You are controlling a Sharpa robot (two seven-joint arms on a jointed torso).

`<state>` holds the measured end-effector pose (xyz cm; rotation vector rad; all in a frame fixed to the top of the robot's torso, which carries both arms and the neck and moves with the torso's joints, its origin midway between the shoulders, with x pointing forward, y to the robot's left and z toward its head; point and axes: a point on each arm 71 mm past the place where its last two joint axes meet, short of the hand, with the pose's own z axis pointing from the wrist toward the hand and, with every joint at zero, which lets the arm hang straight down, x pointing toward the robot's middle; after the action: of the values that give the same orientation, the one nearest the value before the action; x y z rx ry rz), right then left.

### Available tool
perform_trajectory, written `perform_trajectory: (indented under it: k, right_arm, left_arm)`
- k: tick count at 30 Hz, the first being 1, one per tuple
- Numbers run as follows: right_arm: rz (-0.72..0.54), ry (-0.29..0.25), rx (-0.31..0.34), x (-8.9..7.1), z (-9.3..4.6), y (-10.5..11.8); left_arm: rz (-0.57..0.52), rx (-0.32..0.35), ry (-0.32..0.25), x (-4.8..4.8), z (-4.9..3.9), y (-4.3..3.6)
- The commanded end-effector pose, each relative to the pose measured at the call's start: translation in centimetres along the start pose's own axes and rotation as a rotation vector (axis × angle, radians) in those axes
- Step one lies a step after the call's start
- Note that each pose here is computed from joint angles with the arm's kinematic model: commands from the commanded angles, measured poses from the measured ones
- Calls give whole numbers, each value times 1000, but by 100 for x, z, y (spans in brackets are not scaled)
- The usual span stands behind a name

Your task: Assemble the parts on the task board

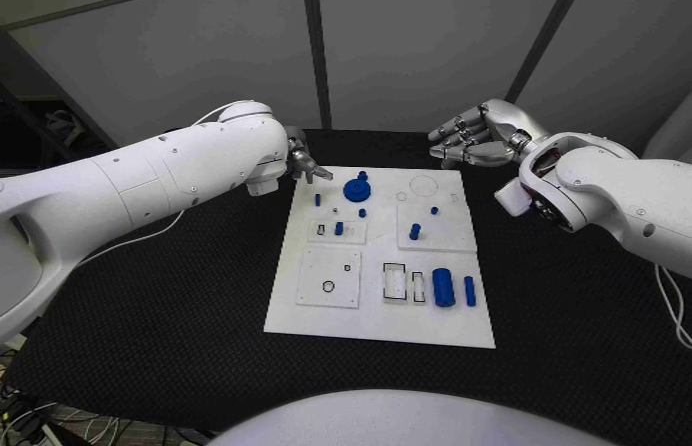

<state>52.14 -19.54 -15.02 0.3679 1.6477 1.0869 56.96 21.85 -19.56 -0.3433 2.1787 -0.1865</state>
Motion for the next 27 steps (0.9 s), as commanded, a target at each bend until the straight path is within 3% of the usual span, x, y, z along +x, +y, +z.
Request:
perform_trajectory:
  k: [1, 10, 27]
  right_arm:
    - [-1, 4, -11, 7, 11, 23]
    - [0, 11, -10, 16, 17, 24]
    - [0, 15, -6, 30, 33, 26]
  left_arm:
    - [37, -1, 30, 30, 40, 10]
    - [44, -16, 53, 99, 108, 34]
    - [82, -14, 114, 190, 116, 26]
